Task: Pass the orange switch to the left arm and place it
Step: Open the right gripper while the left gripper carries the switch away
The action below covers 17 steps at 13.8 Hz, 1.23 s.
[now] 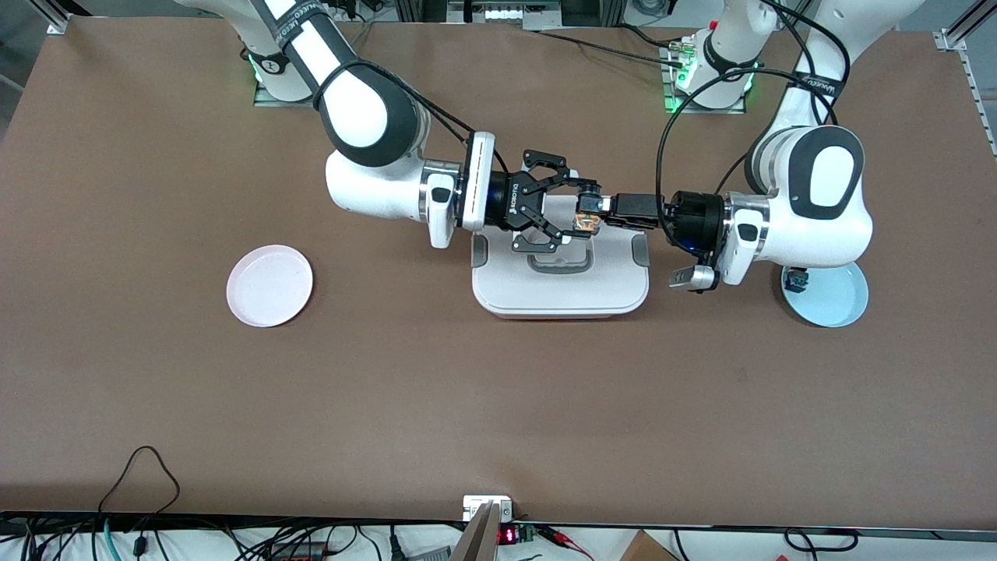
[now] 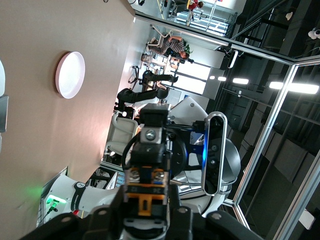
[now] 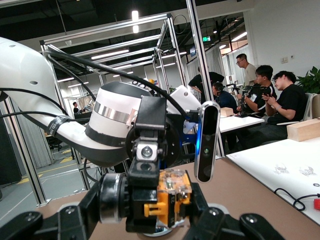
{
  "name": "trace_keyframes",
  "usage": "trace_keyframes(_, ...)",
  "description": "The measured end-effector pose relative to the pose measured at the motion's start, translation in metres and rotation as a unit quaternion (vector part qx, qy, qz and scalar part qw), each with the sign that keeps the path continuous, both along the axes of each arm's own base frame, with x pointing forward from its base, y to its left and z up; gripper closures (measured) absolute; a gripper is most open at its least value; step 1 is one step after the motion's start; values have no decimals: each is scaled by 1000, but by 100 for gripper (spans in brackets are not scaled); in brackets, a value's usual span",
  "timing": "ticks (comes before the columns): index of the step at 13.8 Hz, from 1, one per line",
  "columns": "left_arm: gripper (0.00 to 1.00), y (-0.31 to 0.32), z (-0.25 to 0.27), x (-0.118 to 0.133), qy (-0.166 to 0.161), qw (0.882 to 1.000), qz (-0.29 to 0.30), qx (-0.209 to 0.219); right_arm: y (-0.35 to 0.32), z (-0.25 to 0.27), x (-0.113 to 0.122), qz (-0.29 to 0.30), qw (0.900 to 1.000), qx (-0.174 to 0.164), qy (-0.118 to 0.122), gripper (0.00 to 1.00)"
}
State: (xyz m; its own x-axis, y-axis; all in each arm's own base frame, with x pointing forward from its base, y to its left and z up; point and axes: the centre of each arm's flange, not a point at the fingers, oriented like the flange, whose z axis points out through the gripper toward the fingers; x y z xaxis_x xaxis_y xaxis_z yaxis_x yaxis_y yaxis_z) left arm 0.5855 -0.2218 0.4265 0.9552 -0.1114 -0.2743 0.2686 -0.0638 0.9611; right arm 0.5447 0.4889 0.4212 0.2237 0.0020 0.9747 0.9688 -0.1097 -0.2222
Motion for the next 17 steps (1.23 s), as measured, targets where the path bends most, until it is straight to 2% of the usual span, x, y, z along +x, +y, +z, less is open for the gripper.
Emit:
trace_keyframes(7, 66, 0, 0, 0, -1, 1000, -1, -1, 0, 0, 0, 0, 1000, 0, 0, 28)
trace_keyframes(8, 66, 0, 0, 0, -1, 1000, -1, -1, 0, 0, 0, -2, 1000, -1, 0, 23)
trace_keyframes(10, 66, 0, 1, 0, -1, 1000, -1, -1, -5, -1, 4, -10, 1000, -6, -1, 2)
trace_keyframes(13, 66, 4, 4, 3, -8, 1000, 1, 5, -11, 2, 10, -11, 1000, -3, -4, 0)
trace_keyframes(15, 66, 16, 9, 7, -36, 998, -21, 53, -32, 8, 27, 1, 1000, 4, -15, 0)
trace_keyframes(17, 66, 36, 12, 10, -69, 989, -53, 118, -73, 16, 53, 26, 999, 10, -24, 0)
